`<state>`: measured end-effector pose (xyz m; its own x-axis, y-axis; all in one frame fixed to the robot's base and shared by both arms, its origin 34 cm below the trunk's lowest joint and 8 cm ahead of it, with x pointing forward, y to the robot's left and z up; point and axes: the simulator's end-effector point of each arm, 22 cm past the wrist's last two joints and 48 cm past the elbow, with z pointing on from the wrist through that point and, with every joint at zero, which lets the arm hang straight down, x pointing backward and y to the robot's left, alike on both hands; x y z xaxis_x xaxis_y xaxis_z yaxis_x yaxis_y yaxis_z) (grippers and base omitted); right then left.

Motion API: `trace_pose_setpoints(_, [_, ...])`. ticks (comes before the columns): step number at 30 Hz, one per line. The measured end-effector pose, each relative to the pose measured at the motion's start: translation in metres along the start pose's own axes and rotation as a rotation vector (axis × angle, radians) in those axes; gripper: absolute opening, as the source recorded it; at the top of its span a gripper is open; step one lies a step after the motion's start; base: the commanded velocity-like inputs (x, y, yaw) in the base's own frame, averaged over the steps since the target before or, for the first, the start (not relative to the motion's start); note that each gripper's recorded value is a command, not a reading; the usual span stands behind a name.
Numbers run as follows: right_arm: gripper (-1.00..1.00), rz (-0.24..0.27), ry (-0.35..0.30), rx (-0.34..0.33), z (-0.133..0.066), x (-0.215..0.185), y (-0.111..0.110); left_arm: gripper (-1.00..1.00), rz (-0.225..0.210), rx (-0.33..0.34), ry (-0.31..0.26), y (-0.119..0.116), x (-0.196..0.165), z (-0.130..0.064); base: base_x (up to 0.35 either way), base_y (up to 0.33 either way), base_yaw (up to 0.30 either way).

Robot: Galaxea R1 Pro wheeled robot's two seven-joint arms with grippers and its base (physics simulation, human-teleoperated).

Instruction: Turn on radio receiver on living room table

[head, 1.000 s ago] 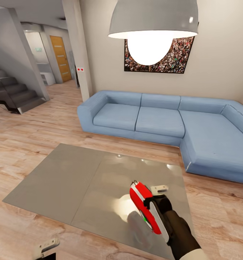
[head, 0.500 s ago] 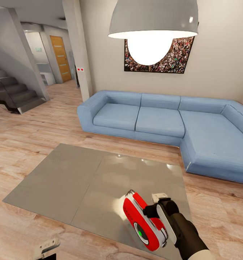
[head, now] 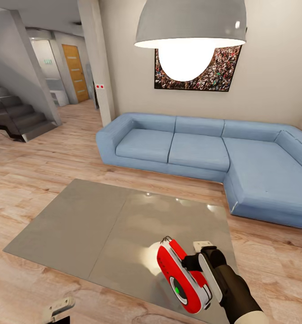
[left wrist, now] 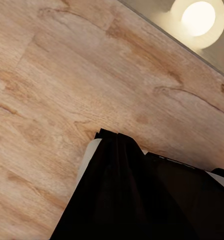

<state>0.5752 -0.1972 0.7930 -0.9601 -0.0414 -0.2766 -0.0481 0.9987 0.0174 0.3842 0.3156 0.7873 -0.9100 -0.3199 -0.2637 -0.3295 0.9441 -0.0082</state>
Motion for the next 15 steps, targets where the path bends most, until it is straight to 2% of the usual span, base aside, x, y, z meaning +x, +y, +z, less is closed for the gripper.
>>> trace_pose_setpoints(5, [-1.0, 0.0, 0.0, 0.009, 0.0, 0.0, -0.004, -1.0, 0.0, 0.0, 0.002, 0.0, 0.001, 0.0, 0.0, 0.0, 0.0])
trace_pose_setpoints(9, [-1.0, -0.008, -0.004, 0.044, 0.0, -0.008, -0.019, -1.0, 0.001, 0.002, 0.004, -0.001, 0.001, 0.0, 0.0, 0.0, 0.0])
trace_pose_setpoints(11, [-1.0, 0.003, 0.013, 0.032, 0.005, -0.009, -0.018, -1.0, 0.002, 0.003, 0.004, -0.002, 0.001, 0.0, 0.0, 0.0, 0.0])
trace_pose_setpoints(15, [-1.0, -0.008, 0.066, 0.062, 0.018, -0.011, -0.028, -1.0, 0.003, 0.003, 0.005, -0.002, 0.002, 0.001, 0.0, 0.0, 0.0])
